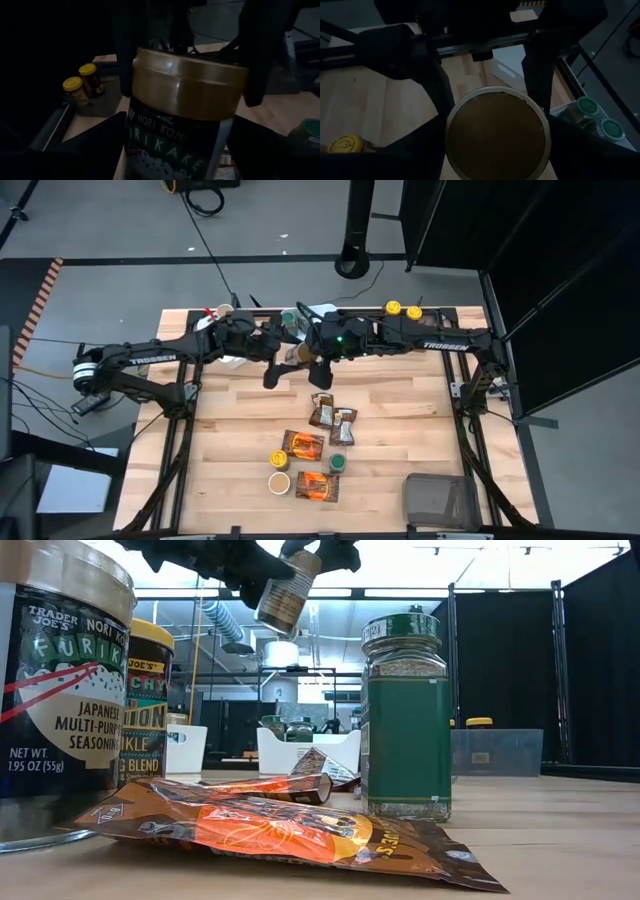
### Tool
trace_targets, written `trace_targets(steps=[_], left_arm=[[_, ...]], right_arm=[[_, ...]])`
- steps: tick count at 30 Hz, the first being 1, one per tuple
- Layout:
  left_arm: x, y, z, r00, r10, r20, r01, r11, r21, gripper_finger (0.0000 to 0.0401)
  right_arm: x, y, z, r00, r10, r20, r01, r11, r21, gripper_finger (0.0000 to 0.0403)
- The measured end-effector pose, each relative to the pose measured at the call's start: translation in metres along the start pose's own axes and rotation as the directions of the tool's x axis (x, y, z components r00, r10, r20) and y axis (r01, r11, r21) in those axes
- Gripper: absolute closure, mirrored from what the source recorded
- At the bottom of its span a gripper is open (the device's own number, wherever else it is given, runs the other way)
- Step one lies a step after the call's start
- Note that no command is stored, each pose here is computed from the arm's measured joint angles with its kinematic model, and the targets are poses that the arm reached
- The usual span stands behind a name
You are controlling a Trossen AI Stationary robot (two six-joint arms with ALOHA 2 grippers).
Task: Sort spices by type
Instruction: Put the right gold seasoning bottle into the left white bin
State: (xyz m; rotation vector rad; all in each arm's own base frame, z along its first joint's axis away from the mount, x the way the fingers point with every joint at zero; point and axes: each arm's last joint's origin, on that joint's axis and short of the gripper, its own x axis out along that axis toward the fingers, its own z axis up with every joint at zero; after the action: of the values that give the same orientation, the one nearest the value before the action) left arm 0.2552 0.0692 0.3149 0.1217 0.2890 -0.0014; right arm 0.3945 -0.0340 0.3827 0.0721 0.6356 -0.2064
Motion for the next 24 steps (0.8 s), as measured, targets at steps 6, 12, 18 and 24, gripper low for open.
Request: trace_targets(steps=[6,12,18,24], left_arm=[[0.0001,0.0005,-0.0003,1.0,0.021,-0.006,-0.021,1.0,0.001,0.01],[0.0025,0.0005,-0.0019,1.0,0.014,-0.015,-0.014,1.0,-0.003,0.0122],[0.0043,0.0009,-0.0028,1.0,0.016,-0.021,-0.016,1.0,-0.008,0.0124],[0.0051,0.0015,-0.0067,0.998,0.036,-0.053,-0.038,0.999,-0.038,0.0124]], right_arm=[[0.0,-0.0001,0.0,1.0,0.003,-0.001,-0.003,1.0,0.001,0.0114],[0.0001,0.0002,0.0012,1.0,0.005,0.013,-0.005,1.0,0.002,0.0114],[0.0004,0.0002,0.0013,1.0,0.006,0.015,-0.006,1.0,-0.005,0.0114],[0.0005,-0.0066,-0.0007,0.996,-0.085,-0.006,0.085,0.996,-0.018,0.0057]])
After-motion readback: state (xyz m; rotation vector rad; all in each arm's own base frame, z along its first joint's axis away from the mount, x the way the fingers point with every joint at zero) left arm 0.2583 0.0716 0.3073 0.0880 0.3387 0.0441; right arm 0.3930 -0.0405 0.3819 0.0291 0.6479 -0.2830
